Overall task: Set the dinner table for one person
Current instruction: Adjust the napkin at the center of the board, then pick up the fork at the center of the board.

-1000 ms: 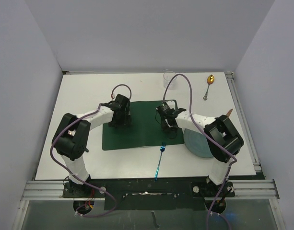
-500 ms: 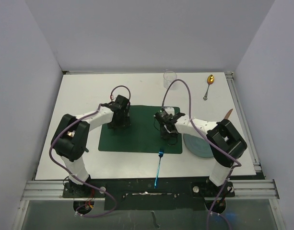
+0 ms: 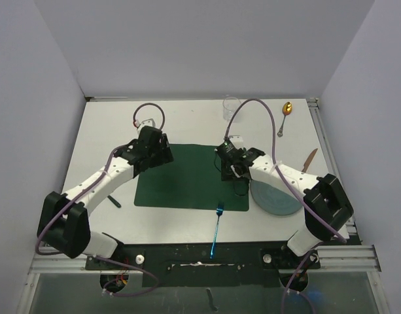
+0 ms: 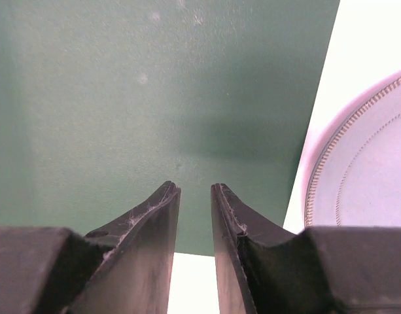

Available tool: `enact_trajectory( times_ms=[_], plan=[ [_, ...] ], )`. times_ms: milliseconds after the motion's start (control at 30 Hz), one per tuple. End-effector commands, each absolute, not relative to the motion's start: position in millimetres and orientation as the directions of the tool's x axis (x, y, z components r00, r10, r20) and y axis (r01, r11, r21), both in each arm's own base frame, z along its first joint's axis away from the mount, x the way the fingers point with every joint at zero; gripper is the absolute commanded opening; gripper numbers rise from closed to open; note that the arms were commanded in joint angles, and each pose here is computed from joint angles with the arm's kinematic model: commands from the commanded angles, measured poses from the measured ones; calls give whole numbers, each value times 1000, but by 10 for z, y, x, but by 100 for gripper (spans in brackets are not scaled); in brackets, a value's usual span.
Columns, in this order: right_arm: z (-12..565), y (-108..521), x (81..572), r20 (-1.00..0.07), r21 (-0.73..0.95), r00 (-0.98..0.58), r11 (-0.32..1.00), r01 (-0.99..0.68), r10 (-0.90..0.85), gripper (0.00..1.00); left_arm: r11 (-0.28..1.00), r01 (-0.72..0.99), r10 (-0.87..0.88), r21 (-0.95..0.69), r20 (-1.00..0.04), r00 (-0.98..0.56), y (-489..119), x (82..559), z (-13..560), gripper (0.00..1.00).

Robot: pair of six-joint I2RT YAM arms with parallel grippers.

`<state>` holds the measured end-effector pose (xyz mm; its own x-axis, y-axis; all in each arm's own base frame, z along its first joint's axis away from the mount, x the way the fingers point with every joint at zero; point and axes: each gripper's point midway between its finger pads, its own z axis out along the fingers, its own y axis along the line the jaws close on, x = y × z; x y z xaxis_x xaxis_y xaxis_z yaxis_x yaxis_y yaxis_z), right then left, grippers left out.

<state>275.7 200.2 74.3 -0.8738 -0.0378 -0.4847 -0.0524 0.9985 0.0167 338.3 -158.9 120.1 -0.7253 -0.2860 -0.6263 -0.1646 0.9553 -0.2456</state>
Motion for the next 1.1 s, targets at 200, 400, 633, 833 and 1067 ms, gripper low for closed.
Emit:
enact_trajectory(
  times_ms=[200, 400, 633, 833, 1067],
  plan=[
    [924, 2282, 2597, -512, 209, -859, 971, -120, 4, 30, 852, 5, -375, -523, -618, -691, -1890, 3039, 1730, 70],
    [901, 2388, 2104, -469, 184, -880, 966, -183, -77, 42, 798, 49, -404, -600, -595, -694, -1914, 2759, 1876, 69],
    [889, 2514, 1508, -415, 126, -900, 971, -201, -133, 40, 837, 35, -380, -546, -627, -680, -1758, 2653, 2003, 69],
    [1151, 1998, 1511, -506, -155, -859, 988, 1, -79, 36, 863, 113, -234, -492, -589, -774, -2050, 2287, 1757, 66],
    [1354, 1997, 1656, -549, -108, -835, 994, 32, -33, 35, 926, 127, -112, -355, -582, -805, -2443, 1897, 1370, 66]
  ],
)
